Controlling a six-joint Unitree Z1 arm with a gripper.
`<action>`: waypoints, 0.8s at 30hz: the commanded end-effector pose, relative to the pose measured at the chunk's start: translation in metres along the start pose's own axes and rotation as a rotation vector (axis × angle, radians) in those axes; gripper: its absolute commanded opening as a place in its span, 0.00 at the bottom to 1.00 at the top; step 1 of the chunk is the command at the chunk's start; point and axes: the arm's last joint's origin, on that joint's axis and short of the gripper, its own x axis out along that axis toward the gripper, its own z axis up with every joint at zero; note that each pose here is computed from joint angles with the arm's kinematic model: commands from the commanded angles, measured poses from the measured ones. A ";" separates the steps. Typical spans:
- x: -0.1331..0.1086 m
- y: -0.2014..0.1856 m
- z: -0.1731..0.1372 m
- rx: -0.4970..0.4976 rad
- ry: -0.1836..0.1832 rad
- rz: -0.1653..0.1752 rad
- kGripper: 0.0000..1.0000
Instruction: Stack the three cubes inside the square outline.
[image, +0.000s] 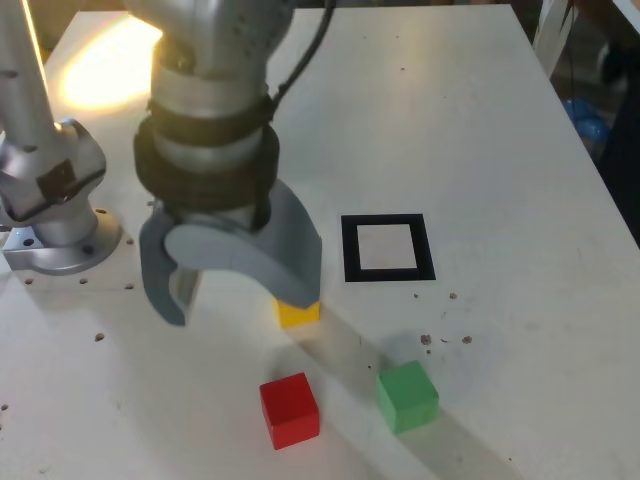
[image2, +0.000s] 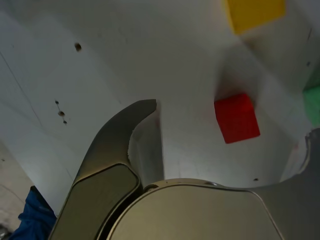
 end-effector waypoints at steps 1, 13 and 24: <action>0.000 -0.008 0.002 0.007 0.008 -0.005 0.93; 0.021 -0.051 0.025 0.000 0.069 -0.004 0.91; 0.061 -0.053 0.048 -0.067 0.162 0.077 0.85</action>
